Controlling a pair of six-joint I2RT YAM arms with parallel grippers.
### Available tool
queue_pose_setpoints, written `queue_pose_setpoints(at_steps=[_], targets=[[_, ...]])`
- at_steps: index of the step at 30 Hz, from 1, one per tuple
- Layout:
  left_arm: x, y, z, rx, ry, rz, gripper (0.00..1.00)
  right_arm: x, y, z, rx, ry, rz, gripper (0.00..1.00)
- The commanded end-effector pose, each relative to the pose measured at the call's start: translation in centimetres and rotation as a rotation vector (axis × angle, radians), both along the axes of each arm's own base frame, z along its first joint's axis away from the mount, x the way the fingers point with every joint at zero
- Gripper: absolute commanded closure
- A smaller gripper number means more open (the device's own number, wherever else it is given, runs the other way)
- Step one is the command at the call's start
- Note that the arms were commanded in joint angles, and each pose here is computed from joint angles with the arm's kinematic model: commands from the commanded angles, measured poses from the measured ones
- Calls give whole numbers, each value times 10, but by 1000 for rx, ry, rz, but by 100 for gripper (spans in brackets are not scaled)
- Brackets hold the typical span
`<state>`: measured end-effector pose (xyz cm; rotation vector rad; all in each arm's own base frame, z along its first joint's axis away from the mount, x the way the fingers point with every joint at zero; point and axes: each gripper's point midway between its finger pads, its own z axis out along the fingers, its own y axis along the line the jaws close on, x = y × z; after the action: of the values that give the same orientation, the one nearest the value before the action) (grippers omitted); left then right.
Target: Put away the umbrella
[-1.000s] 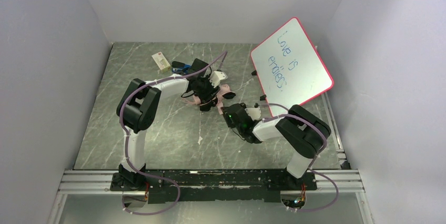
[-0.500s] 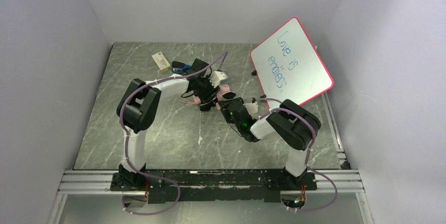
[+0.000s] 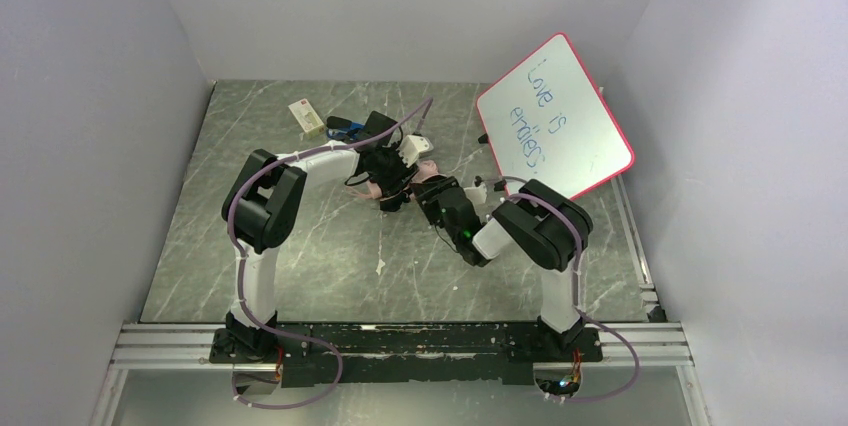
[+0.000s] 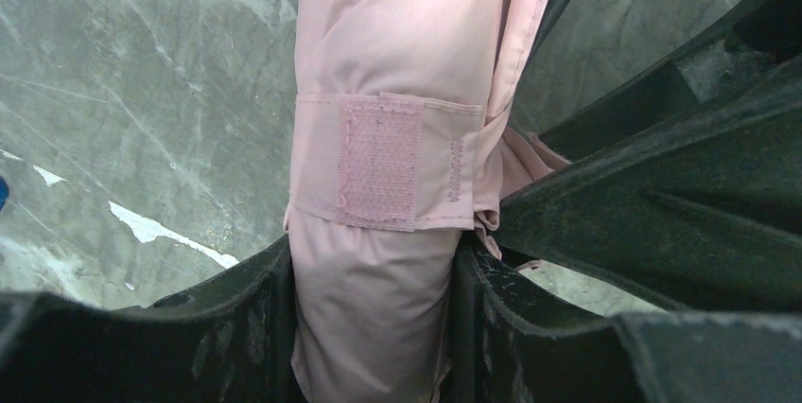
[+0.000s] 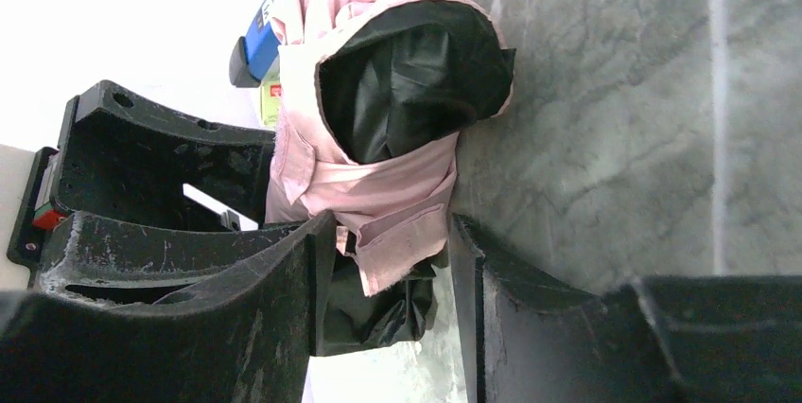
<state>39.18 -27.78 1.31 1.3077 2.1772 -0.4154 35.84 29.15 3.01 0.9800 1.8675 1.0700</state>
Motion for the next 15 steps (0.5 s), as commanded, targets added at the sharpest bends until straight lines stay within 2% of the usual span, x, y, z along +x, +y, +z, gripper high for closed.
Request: queue_pose_setpoints(at_steps=[1,7,15], targets=[[-22,64,-68,291,106,58,95,-4,-1,-15,-63,-35,74,49],[-23,64,-69,291,111,55,95,-4,3,6,-57,-164,126,51],[-23,64,-68,291,108,56,95,2,10,46,34,-315,160,52]])
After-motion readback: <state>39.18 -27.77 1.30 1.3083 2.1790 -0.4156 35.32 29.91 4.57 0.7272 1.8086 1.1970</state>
